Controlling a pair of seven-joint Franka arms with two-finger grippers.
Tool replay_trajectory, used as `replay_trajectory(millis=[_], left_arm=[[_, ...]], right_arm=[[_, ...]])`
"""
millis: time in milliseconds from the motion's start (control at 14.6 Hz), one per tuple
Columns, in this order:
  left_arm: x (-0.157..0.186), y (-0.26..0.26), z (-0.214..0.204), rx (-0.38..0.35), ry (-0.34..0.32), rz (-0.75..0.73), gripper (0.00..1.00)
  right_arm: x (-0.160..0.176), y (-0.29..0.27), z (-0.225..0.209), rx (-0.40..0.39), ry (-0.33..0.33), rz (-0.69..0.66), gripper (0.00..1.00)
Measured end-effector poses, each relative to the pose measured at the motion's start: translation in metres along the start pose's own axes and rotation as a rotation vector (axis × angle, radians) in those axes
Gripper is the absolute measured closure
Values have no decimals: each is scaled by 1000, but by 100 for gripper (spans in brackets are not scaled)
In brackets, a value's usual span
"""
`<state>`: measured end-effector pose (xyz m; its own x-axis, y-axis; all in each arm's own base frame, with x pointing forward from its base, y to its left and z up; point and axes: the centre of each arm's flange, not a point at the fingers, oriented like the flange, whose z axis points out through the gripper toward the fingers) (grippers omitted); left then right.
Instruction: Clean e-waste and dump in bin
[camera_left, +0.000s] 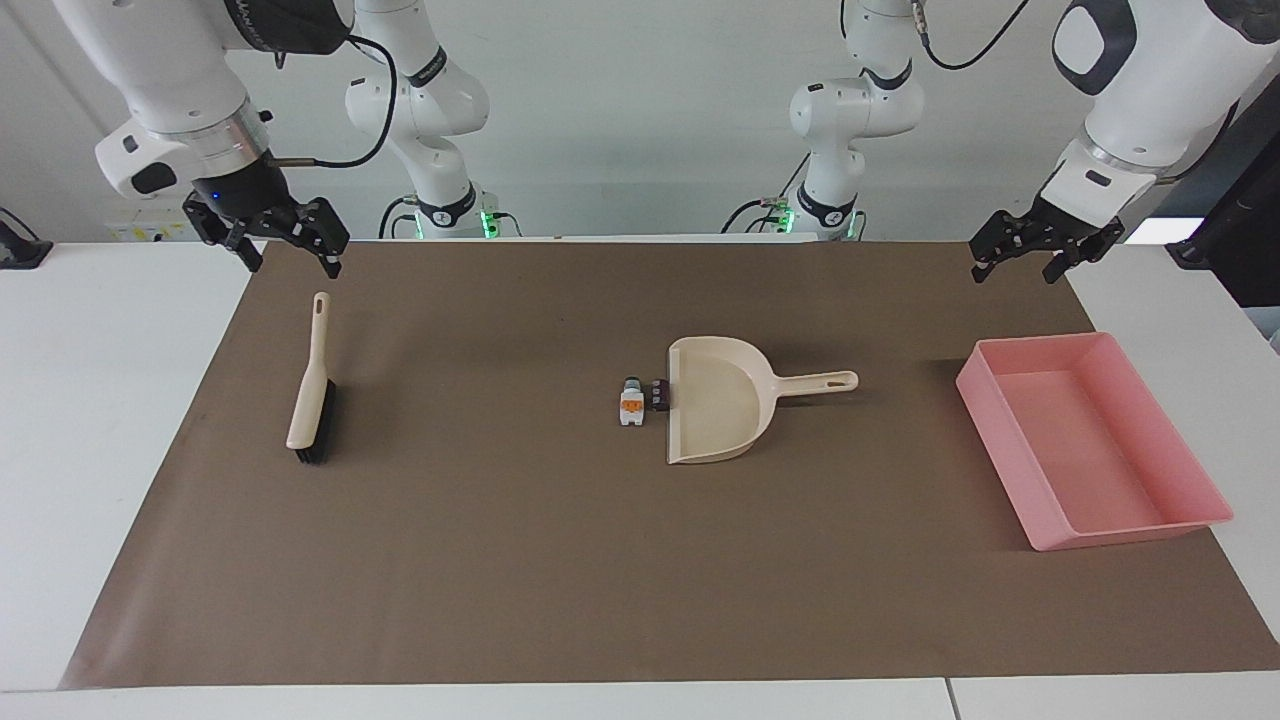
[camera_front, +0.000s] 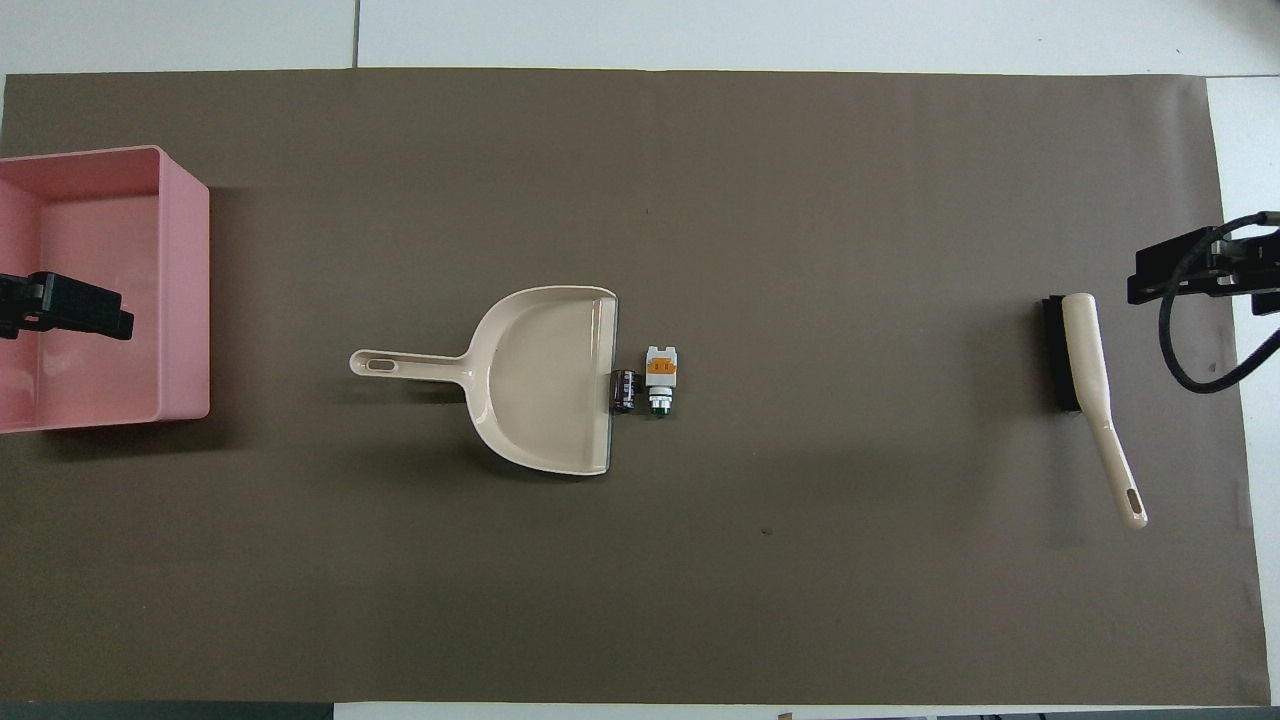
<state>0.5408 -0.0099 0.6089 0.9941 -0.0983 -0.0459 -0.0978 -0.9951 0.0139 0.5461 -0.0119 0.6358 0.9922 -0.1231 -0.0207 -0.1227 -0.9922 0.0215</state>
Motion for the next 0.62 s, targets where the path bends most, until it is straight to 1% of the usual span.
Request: replay_trajectory(millis=[411,616], left_arm=[[0,0,0,0,-1,0,0],[0,0,0,0,-1,0,0]], right_arm=[[0,0,0,0,-1,0,0],[-3,1,10,-2,-21,0,0]])
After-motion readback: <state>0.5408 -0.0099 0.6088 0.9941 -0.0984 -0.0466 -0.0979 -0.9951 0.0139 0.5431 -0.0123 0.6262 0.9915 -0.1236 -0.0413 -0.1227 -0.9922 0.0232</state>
